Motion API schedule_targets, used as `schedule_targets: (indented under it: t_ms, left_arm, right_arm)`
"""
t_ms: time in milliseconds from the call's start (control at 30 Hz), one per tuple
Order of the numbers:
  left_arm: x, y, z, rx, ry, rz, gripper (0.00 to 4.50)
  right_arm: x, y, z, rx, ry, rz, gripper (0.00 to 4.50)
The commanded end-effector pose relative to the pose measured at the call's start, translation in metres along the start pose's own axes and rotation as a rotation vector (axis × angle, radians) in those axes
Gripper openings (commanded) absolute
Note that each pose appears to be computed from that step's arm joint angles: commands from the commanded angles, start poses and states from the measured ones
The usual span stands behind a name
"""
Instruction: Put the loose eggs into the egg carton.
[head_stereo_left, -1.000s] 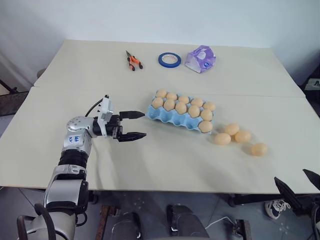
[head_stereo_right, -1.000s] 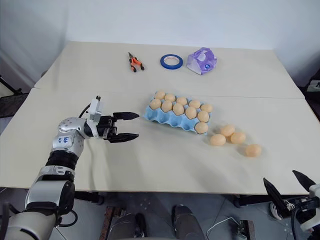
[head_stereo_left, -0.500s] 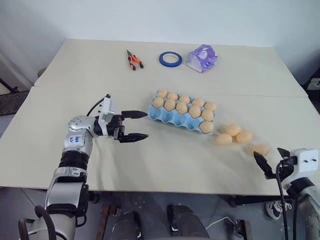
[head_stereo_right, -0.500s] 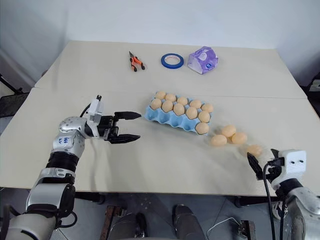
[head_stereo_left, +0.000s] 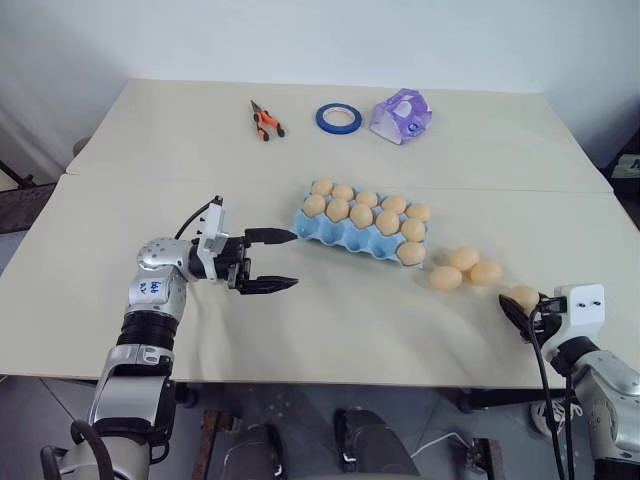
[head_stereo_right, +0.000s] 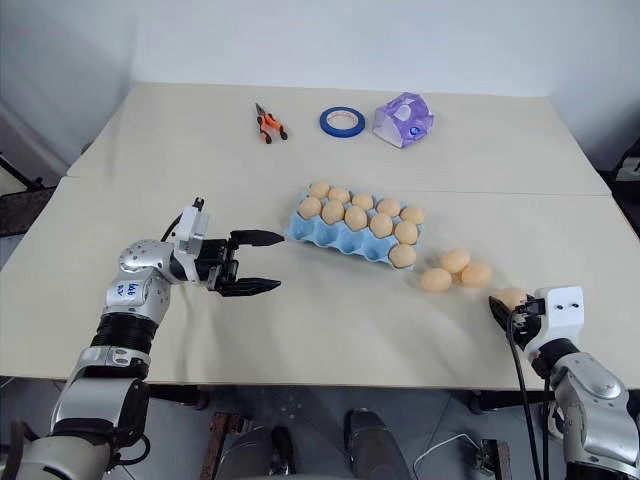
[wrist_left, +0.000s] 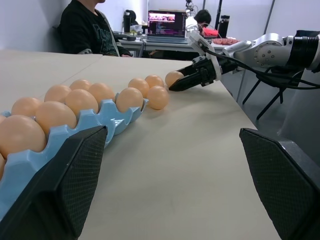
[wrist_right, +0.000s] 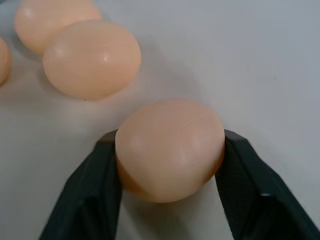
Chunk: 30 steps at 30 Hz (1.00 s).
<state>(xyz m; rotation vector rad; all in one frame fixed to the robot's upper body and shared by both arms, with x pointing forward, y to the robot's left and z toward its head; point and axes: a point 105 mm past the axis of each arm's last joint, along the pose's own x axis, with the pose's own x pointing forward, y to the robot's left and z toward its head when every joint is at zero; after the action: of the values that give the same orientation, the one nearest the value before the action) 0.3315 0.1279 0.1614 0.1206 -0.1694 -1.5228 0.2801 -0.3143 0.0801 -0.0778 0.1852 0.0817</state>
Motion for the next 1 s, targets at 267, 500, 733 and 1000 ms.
schedule_targets:
  t_ms: [267, 500, 733, 1000]
  left_arm:
    - [-0.002, -0.002, 0.011, 0.052, -0.018, -0.019, 4.50]
    - [-0.006, 0.002, 0.012, 0.058, -0.019, 0.019, 4.50]
    - [-0.009, 0.002, 0.015, 0.071, -0.022, 0.046, 4.50]
    - [-0.018, 0.003, 0.019, 0.095, -0.015, 0.096, 4.50]
  right_arm:
    - [-0.010, 0.023, 0.076, -0.127, -0.160, 0.071, 2.01]
    - [0.017, 0.090, 0.124, -0.165, -0.204, 0.232, 2.01]
    - [0.062, 0.149, 0.131, -0.165, -0.195, 0.340, 2.01]
    - [0.085, 0.180, 0.119, -0.211, -0.148, 0.439, 2.01]
